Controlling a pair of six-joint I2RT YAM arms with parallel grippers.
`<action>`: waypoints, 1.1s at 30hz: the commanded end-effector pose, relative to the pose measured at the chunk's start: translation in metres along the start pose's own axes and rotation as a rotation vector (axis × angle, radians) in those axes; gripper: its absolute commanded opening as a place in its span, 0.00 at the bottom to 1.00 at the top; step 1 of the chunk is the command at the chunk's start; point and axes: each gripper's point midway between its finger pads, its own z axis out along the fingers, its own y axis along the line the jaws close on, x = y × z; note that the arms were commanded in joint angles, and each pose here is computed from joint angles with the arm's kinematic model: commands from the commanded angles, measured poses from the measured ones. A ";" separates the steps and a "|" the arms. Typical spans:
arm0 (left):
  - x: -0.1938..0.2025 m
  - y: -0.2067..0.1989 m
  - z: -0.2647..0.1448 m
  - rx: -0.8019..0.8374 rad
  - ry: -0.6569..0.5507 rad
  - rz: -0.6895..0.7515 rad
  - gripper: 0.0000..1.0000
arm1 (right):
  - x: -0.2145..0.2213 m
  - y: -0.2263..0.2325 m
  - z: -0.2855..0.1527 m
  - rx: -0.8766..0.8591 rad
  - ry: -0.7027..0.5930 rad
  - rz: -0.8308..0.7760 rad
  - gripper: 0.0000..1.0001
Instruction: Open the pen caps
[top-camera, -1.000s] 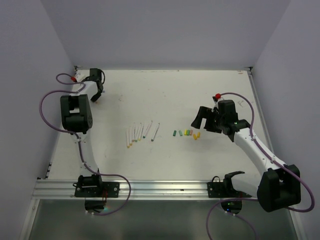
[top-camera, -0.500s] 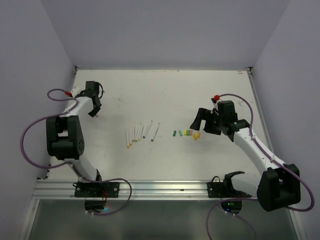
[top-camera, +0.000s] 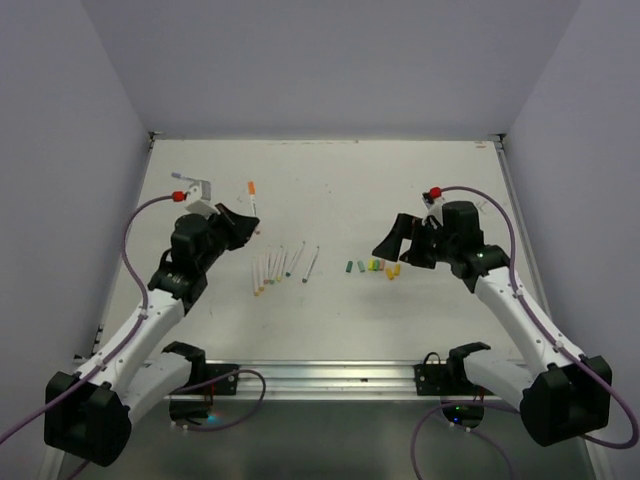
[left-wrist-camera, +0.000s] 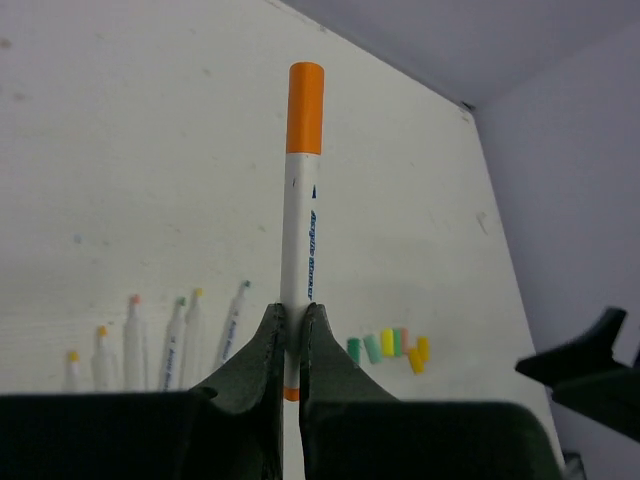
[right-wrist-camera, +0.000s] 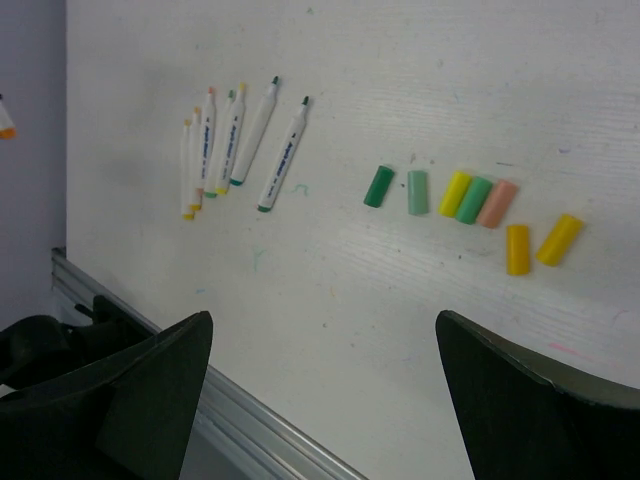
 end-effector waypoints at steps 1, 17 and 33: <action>0.039 -0.082 -0.027 0.478 0.154 0.122 0.00 | -0.017 0.045 -0.017 -0.145 -0.043 -0.031 0.97; 0.165 -0.124 -0.089 0.783 0.444 0.089 0.00 | -0.015 0.109 0.012 -0.290 -0.076 -0.032 0.75; 0.168 -0.150 -0.080 0.691 0.435 -0.021 0.00 | -0.003 0.115 0.037 -0.302 -0.062 -0.003 0.48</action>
